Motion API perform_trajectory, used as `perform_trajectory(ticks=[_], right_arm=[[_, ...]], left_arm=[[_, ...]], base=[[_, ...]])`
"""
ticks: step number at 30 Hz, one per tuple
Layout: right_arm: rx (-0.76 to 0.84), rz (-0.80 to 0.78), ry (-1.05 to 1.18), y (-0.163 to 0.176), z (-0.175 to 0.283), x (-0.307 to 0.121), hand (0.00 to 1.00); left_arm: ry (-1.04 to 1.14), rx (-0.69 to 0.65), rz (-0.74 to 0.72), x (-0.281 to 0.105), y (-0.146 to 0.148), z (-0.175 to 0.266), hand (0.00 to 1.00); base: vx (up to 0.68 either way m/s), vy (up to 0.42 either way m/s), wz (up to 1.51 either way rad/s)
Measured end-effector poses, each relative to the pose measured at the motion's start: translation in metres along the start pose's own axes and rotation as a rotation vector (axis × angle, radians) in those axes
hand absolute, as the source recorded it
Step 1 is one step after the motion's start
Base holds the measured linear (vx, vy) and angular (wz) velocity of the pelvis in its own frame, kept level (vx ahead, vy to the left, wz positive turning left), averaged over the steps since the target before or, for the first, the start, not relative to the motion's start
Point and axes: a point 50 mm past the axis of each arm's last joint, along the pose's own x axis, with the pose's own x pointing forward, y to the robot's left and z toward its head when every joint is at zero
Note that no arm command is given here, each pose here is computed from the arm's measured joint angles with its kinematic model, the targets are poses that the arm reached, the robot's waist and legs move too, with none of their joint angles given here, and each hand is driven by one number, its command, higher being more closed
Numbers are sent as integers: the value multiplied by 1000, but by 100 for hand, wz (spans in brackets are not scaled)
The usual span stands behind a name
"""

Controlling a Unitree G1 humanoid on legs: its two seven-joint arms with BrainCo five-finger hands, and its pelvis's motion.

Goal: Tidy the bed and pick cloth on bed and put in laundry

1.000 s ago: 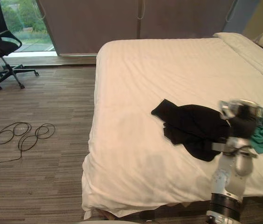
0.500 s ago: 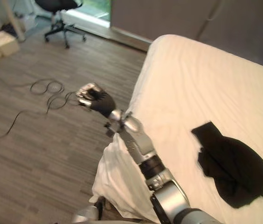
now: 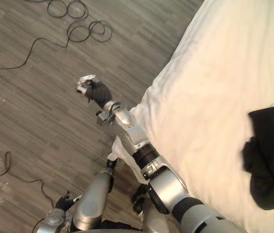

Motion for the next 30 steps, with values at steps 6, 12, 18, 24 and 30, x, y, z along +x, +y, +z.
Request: perform_trajectory(ticks=[6, 12, 18, 24, 30], right_arm=[[49, -170, -77, -40, 12, -7, 100], [7, -209, -145, -54, 40, -2, 100], [-38, -91, -10, -31, 22, 0, 100], [-81, -97, 419, -40, -73, -56, 100], [-126, -145, 622, -63, -106, -98, 100]], left_arm=[[-35, -27, -47, 8, -16, 30, 0], [21, -3, -117, 12, -37, 41, 0], [36, -198, -127, 13, -37, 46, 0], [-201, -495, -276, 6, -52, 123, 0], [-294, -587, -467, -7, -81, 164, 0]], base=[[-134, -39, -15], [-100, -21, -22], [-11, -5, -10], [18, 4, 6], [20, -25, -10]])
